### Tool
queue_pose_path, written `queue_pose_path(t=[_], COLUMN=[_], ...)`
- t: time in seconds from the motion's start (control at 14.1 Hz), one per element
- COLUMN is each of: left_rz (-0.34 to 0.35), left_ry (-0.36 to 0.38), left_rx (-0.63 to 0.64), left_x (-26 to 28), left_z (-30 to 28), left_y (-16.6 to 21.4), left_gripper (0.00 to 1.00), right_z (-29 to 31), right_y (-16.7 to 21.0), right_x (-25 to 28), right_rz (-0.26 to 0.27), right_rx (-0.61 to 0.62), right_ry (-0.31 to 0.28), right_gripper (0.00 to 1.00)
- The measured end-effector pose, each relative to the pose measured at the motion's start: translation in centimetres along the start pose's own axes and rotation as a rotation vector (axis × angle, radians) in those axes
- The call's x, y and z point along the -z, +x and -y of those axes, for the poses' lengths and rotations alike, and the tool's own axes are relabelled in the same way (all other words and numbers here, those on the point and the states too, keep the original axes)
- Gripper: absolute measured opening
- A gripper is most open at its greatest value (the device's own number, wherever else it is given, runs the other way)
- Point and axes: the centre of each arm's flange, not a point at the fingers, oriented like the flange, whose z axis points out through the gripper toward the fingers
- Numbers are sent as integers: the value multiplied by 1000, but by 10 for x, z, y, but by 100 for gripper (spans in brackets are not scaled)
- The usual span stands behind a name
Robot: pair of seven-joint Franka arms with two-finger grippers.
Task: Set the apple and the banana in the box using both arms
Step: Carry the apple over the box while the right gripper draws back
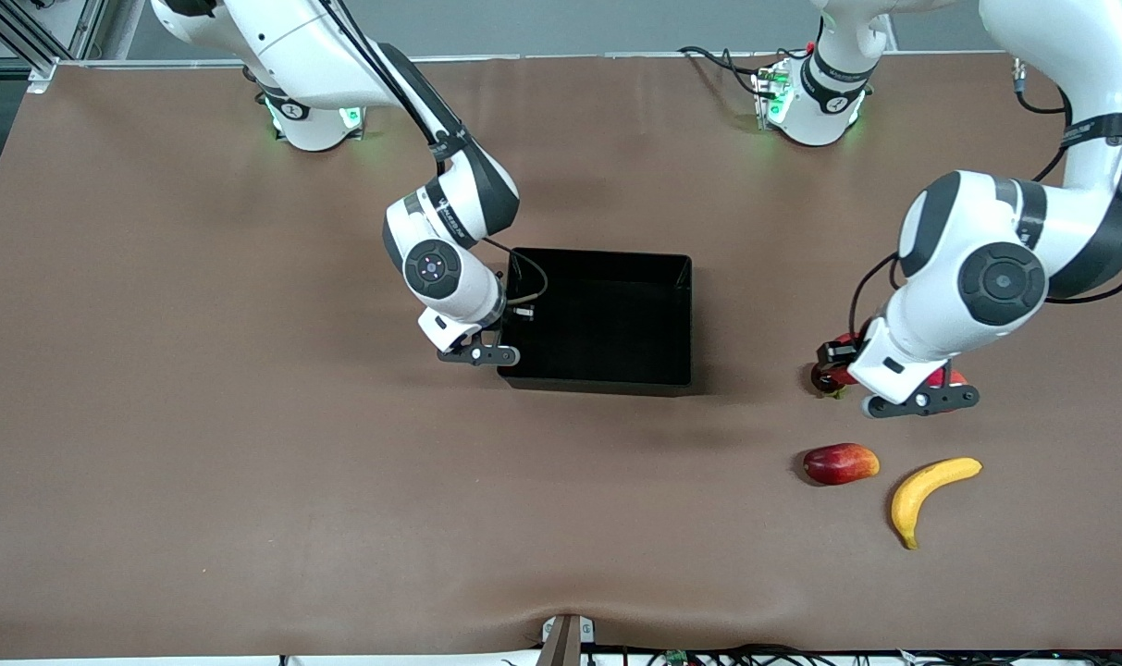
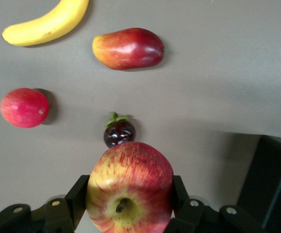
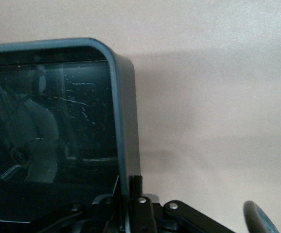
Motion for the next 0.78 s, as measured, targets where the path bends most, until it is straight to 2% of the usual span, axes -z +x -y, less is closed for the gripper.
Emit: queue_pose_path(t=[0.21,0.42,0.57,0.64,0.78], left_rz=[-1,-4,-4,-1,8], left_ry=[-10,-14,-10,-8,3], left_rx=[40,76,98,107,135], left_x=[4,8,9,7,0], left_z=[-30,-65,-89,-102,-136], left_y=[-13,-30,-42,-50,-70], left_gripper=[72,72,72,72,72], right_z=[5,14,17,15,2], right_y=[6,13,22,28,43], right_x=[11,50,87,103,129], right_rz=[-5,47,61,60,55], right_rx=[0,7,8,3,-20], right_ry=[6,-10,-5,2,15], right_gripper=[45,74,95,100,100])
